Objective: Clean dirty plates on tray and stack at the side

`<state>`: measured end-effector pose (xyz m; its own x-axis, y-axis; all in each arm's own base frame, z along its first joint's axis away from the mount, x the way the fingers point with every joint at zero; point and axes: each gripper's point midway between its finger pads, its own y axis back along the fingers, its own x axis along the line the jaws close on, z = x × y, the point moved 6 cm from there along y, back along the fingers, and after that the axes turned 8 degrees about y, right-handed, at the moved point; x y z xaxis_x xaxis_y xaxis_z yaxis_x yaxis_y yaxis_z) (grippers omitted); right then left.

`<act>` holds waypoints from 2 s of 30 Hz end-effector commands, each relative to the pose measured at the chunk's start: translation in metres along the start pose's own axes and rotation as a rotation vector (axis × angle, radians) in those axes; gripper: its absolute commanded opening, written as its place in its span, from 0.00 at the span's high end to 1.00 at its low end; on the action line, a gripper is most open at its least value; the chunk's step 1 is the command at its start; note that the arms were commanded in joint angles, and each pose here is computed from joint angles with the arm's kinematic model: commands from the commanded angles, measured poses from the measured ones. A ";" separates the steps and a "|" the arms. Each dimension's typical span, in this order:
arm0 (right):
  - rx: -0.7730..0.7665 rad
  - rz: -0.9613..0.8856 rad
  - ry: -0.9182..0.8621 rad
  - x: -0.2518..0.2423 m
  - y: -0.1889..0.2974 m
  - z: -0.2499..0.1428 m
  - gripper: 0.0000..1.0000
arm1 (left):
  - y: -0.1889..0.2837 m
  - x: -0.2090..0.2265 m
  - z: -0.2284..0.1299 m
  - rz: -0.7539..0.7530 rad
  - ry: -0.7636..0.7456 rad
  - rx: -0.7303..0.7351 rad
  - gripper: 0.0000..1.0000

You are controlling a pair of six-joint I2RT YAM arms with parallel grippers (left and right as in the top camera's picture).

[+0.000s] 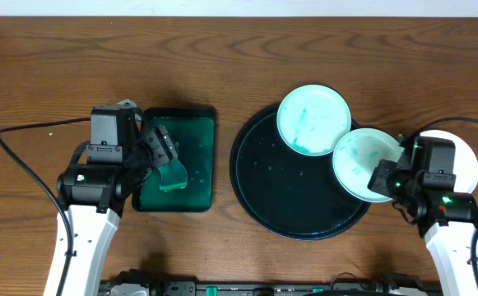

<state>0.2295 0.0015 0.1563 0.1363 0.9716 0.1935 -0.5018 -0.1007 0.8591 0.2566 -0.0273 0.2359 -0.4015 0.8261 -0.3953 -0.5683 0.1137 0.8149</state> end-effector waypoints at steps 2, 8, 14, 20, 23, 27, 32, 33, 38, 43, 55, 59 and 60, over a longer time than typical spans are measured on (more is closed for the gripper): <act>0.034 -0.187 -0.148 -0.029 -0.006 -0.003 0.65 | 0.005 -0.003 0.005 -0.012 -0.001 -0.016 0.19; 0.174 -0.069 -0.332 -0.072 -0.039 -0.010 0.51 | 0.005 -0.003 0.005 -0.011 -0.001 -0.016 0.19; 0.263 0.036 -0.406 -0.092 -0.059 -0.028 0.56 | 0.005 -0.003 0.005 -0.011 -0.001 -0.016 0.19; 0.199 0.116 -0.378 -0.089 -0.072 -0.028 0.90 | 0.005 -0.003 0.005 -0.011 -0.001 -0.016 0.19; 0.163 0.144 -0.351 -0.084 -0.065 -0.022 0.99 | 0.005 -0.003 0.005 -0.012 -0.001 -0.016 0.19; 0.058 0.136 -0.304 -0.075 -0.036 -0.010 0.99 | 0.005 -0.003 0.005 -0.012 -0.001 -0.016 0.19; -0.100 0.214 -0.022 -0.018 0.006 0.003 0.99 | 0.005 -0.003 0.005 -0.011 -0.001 -0.016 0.19; -0.097 0.215 0.042 -0.005 0.007 0.001 0.98 | 0.005 -0.003 0.005 -0.011 -0.002 -0.016 0.19; 0.045 0.139 0.335 0.046 -0.026 -0.024 0.99 | 0.005 -0.003 0.005 -0.012 -0.001 -0.016 0.19; 0.134 0.128 0.446 0.075 -0.069 -0.036 0.99 | 0.005 -0.003 0.005 -0.011 -0.001 -0.016 0.19; 0.098 0.109 0.453 0.092 -0.046 0.023 0.56 | 0.005 -0.003 0.005 -0.012 -0.001 -0.016 0.19; 0.096 0.153 0.465 0.105 -0.019 0.042 0.57 | 0.004 -0.004 -0.003 -0.026 0.004 0.043 0.19; 0.100 0.170 0.466 0.107 -0.015 0.042 0.57 | 0.002 -0.003 -0.005 -0.016 0.006 0.055 0.19</act>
<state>0.2853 0.0932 0.1650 -0.3094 0.9461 0.0960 -0.3831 -0.2165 0.8980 0.2524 -0.0299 0.2336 -0.4000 0.8240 -0.4012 -0.5448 0.1383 0.8271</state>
